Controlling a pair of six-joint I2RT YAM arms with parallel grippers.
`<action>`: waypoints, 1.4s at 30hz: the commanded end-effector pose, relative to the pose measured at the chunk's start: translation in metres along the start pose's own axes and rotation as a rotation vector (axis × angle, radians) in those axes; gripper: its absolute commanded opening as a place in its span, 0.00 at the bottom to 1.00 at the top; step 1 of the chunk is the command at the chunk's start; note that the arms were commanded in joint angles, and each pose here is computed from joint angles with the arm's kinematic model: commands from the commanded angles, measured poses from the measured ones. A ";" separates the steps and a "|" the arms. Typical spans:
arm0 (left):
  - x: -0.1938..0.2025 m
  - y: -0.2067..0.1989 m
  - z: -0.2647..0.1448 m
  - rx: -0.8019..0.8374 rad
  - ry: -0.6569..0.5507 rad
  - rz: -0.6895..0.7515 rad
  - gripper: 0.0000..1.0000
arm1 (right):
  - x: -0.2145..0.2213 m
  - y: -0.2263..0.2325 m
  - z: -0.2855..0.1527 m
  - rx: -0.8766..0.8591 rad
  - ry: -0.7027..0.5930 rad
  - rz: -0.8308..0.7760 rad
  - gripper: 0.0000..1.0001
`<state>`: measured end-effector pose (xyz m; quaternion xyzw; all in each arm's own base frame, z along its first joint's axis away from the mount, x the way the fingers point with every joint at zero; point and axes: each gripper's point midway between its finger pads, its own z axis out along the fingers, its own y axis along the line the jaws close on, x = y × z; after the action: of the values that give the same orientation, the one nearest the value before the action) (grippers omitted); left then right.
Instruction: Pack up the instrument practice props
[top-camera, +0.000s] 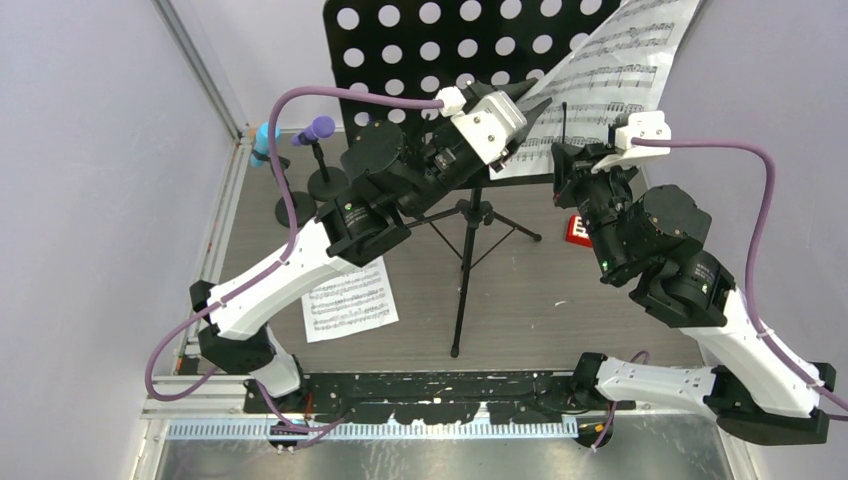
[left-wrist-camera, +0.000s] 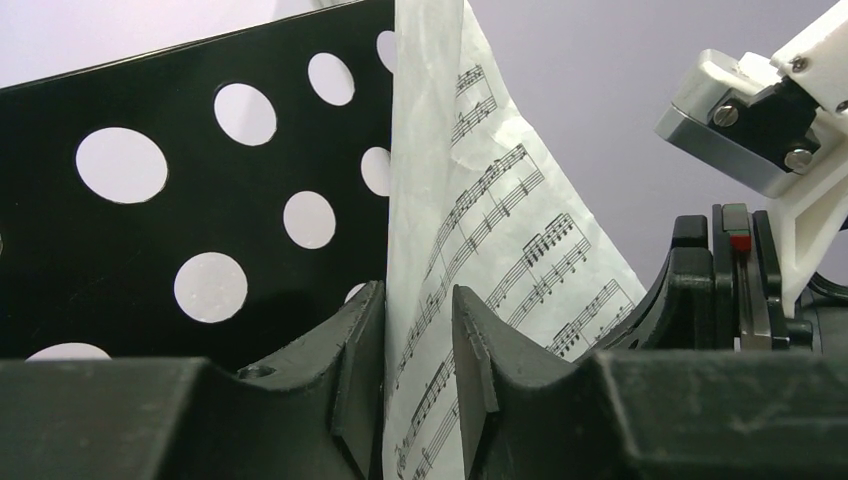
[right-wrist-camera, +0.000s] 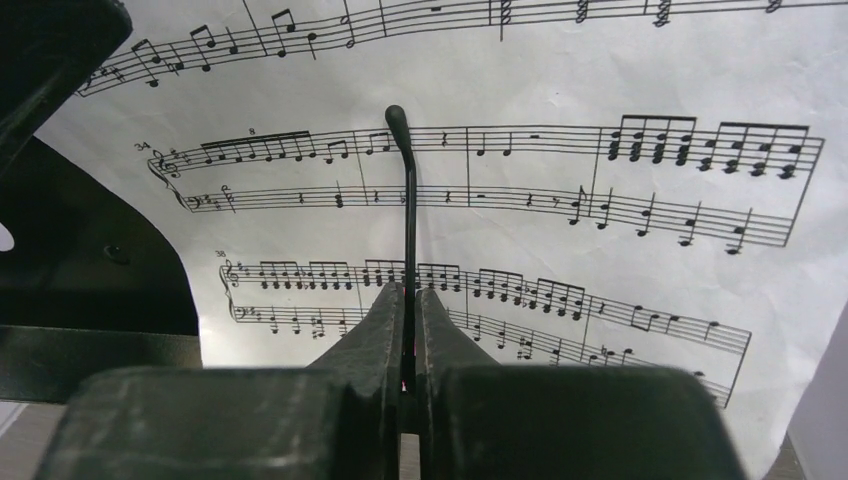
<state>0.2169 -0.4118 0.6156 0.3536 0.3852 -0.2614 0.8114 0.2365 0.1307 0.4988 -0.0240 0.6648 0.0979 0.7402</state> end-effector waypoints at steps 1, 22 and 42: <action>-0.020 0.012 -0.005 -0.036 -0.043 0.005 0.32 | -0.014 -0.006 -0.002 0.021 -0.051 0.053 0.02; -0.021 0.022 -0.001 -0.089 -0.030 0.001 0.06 | -0.033 0.011 -0.041 -0.285 -0.234 0.119 0.00; -0.074 0.072 -0.060 -0.197 -0.065 -0.012 0.00 | -0.034 0.006 -0.042 -0.271 -0.251 0.087 0.00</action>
<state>0.2225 -0.3742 0.6264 0.3192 0.4144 -0.2262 0.8217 0.1980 0.1244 0.5076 -0.0862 0.5814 0.1928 0.7857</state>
